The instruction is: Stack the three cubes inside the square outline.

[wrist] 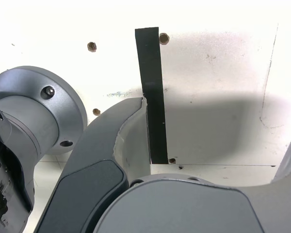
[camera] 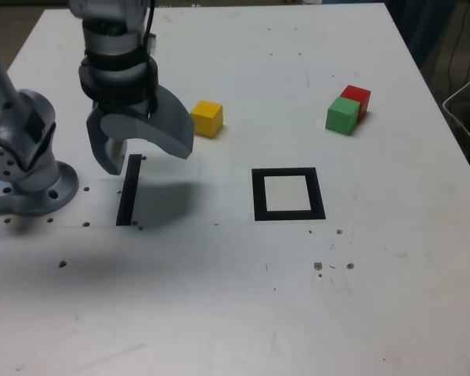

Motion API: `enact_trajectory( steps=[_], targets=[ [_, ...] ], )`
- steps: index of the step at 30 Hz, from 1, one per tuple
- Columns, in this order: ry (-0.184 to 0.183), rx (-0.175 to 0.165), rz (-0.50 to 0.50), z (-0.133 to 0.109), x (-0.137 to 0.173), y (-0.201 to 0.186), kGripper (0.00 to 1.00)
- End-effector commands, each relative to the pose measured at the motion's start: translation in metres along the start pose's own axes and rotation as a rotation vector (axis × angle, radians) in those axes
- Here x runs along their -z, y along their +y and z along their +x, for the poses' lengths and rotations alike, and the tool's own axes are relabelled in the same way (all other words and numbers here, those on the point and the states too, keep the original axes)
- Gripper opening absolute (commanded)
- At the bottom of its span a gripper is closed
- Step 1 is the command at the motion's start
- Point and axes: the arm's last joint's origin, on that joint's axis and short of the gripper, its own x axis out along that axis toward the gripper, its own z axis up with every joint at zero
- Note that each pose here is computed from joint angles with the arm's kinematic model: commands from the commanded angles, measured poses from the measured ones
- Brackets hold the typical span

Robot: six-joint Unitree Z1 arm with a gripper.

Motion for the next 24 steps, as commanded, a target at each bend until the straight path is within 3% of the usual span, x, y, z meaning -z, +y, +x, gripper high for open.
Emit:
enact_trajectory(
  steps=[1, 5, 11, 17, 24],
  targets=[
    [0.017, -0.001, -0.003, 0.001, 0.003, 0.0, 1.0],
    [0.046, 0.002, -0.01, 0.002, 0.006, 0.002, 1.0],
    [0.098, 0.033, -0.024, 0.003, 0.005, 0.007, 1.0],
    [0.105, 0.049, 0.059, -0.011, -0.001, 0.01, 1.0],
    [0.115, 0.011, 0.112, -0.039, -0.005, 0.02, 1.0]
  ],
)
